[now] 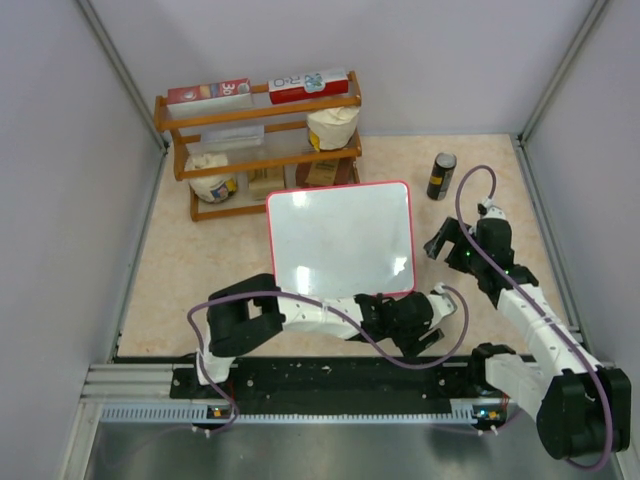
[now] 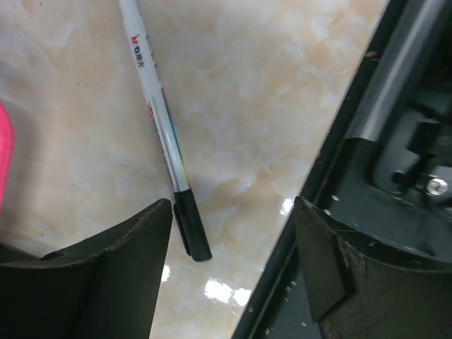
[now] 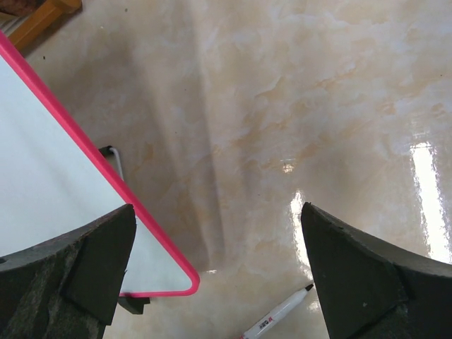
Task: Write a sentence on the whiteboard
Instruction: Pick up the whiteboard marker at the center of the board.
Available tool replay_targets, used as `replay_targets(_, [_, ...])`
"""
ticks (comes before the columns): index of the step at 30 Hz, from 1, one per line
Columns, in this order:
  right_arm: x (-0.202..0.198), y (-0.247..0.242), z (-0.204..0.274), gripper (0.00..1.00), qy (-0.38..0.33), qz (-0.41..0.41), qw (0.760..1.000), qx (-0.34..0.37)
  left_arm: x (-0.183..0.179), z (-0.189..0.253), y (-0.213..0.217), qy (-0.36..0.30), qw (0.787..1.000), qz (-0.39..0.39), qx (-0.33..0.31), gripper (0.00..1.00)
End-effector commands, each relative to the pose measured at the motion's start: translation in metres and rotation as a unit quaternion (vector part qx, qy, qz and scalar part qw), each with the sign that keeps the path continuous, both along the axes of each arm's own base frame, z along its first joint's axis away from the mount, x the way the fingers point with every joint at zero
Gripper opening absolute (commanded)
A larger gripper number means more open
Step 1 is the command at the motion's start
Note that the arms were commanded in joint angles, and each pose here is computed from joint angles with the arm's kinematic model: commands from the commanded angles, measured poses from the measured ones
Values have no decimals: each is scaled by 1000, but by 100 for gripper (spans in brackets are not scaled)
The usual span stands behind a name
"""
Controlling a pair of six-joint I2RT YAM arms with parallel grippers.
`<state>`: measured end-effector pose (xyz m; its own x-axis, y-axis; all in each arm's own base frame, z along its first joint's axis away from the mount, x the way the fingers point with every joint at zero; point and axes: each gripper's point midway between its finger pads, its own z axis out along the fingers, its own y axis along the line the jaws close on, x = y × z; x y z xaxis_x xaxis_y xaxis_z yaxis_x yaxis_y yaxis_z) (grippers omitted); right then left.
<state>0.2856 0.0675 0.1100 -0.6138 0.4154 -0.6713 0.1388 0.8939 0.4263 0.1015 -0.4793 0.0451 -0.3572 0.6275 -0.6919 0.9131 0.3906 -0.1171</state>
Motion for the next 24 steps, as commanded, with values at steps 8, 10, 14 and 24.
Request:
replay_targets(8, [6,4,13,99,-18,8,1000,6,23,-17,-4,-36,998,41,14,56])
replay_targets(10, [6,4,14,99,-19,10,1000,7,25,-25,5,-40,997,48,36,41])
replay_targets(14, [5,8,18,99,-26,22,999,10,30,-40,23,-54,994,60,69,12])
replay_targets(24, [3,16,55,99,-73,48,996,24,49,29,42,-85,994,70,14,0])
